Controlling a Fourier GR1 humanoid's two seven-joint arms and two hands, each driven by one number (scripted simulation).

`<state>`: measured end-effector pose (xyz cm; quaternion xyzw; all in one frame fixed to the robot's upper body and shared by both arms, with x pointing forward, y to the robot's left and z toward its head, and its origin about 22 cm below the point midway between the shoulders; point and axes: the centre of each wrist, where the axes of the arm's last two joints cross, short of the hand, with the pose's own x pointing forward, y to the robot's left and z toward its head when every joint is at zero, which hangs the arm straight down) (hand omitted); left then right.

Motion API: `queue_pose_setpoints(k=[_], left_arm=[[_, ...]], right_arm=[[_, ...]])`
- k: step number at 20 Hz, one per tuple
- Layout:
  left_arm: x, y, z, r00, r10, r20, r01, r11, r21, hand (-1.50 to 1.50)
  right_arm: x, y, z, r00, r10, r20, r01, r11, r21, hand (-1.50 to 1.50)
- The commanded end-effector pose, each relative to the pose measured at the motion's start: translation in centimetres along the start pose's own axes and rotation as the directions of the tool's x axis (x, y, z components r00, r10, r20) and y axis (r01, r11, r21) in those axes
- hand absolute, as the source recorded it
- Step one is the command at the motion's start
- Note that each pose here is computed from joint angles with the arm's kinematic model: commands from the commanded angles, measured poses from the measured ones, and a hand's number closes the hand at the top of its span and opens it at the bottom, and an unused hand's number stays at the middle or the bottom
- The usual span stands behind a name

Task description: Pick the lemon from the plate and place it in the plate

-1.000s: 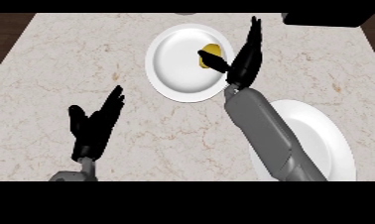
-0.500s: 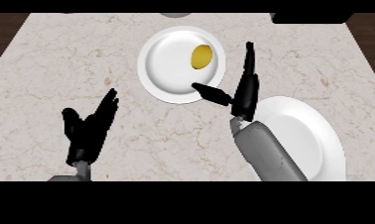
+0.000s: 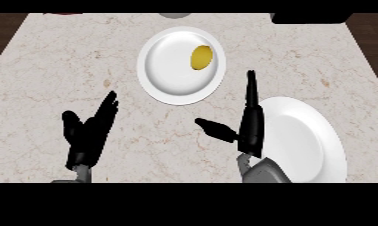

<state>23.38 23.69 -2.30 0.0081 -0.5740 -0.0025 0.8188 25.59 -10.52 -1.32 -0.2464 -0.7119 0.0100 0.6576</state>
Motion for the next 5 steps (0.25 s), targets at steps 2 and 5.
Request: queue_pose_setpoints(k=[2, 5], left_arm=[[-2.5, 0.2, -0.3, 0.999, 0.008, -0.053, -0.009, 1.0, -0.015, 0.0], [-1.5, -0.9, -0.5, 0.999, -0.007, -0.044, 0.007, 1.0, -0.016, 0.0]], right_arm=[[-0.9, 0.4, 4.9, 1.0, 0.02, -0.007, -0.02, 1.0, 0.007, -1.5], [-0.5, -0.5, 2.6, 0.998, 0.051, -0.03, -0.051, 0.999, 0.003, -1.5]])
